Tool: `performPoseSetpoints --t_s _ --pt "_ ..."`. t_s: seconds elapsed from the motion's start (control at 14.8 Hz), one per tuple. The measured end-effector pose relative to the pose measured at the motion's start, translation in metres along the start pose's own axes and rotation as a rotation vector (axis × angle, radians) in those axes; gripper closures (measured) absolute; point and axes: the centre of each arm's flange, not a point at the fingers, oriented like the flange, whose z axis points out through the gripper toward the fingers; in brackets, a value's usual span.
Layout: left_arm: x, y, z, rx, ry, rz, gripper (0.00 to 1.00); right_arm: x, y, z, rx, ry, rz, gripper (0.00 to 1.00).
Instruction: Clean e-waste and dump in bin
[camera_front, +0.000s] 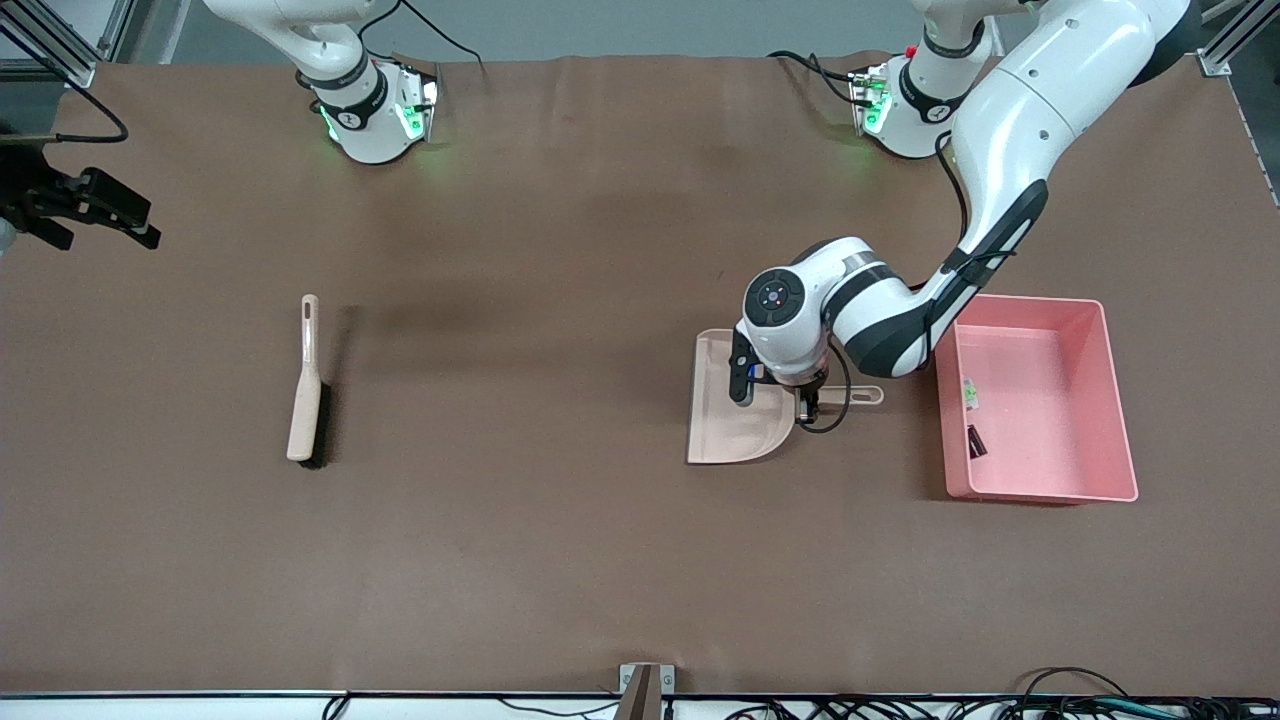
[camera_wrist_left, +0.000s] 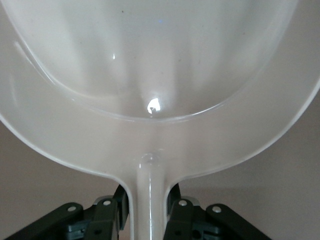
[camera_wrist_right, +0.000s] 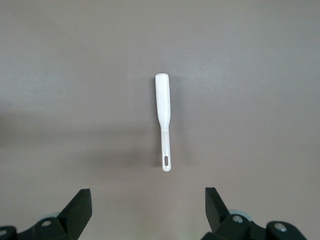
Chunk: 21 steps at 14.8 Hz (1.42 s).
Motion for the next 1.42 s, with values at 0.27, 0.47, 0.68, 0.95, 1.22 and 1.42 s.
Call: performPoseSetpoints --t_s 0.27,0.47,0.68,0.95,1.22,1.42 --pt "-0.003 0.0 0.002 -0.006 -0.012 -0.036 0.53 0.0 0.004 0.0 -0.003 0.0 0.008 0.0" --pt "-0.006 -0.004 0.0 -0.002 -0.01 -0.106 0.24 0.0 0.012 0.001 -0.003 -0.001 0.023 0.0" --pt "-0.026 -0.026 -0.017 0.001 0.001 -0.189 0.0 0.0 0.013 0.001 -0.003 -0.001 0.024 0.0" --pt "-0.112 -0.084 -0.064 -0.046 0.036 -0.426 0.0 0.0 0.013 0.0 -0.003 0.0 0.024 0.0" --pt "-0.219 -0.116 -0.098 -0.119 0.174 -0.704 0.0 0.0 0.013 0.0 -0.003 0.001 0.024 0.0" --pt "-0.265 -0.119 -0.113 -0.19 0.251 -0.962 0.0 0.0 0.013 0.0 -0.003 0.001 0.024 0.0"
